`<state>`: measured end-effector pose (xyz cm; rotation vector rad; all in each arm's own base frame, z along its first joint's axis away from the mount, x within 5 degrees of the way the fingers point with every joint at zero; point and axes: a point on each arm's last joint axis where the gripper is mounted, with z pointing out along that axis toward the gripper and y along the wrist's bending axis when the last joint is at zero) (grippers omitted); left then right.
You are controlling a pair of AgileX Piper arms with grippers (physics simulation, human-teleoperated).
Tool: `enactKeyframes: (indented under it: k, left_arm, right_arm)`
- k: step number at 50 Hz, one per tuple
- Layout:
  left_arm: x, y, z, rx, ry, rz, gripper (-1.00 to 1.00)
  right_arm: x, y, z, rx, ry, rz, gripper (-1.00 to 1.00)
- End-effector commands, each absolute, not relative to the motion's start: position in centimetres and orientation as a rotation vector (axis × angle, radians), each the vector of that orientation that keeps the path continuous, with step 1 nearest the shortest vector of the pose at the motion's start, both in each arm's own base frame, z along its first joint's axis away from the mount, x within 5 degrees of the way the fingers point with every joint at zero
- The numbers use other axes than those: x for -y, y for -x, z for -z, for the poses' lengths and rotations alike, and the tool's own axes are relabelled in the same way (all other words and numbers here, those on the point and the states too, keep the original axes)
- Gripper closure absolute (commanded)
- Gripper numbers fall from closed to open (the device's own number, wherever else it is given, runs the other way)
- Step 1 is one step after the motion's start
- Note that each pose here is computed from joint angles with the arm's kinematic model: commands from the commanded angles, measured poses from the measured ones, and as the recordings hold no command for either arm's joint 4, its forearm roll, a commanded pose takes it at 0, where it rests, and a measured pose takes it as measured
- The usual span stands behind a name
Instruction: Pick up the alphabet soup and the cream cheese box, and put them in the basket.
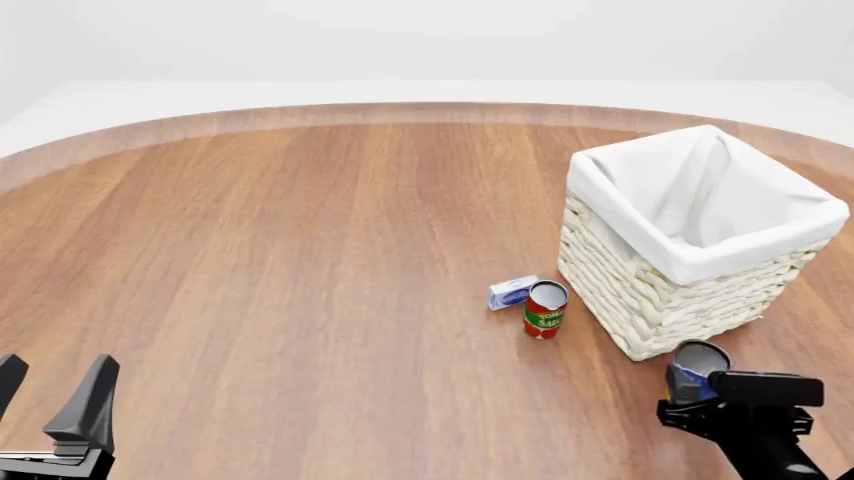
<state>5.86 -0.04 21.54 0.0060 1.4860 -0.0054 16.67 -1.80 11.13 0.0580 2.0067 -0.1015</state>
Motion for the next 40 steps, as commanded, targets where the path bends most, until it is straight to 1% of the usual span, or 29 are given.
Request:
enactKeyframes:
  k: [1,19,40]
  left_arm:
    - [0.0,-5.9,-21.5,-1.486,-0.006,0.005,-1.00]
    - [0.0,-5.9,-21.5,-1.486,-0.006,0.005,-1.00]
    - [0.0,-5.9,-21.5,-1.486,-0.006,0.005,-1.00]
  right_arm:
    - [1.6,-16.4,-12.3,-1.984,-0.055,0.090,1.00]
    - [1.3,-13.6,-16.3,-1.941,-0.044,0.100,1.00]
    - [0.8,-10.3,-18.6,-1.846,-0.019,0.096,1.00]
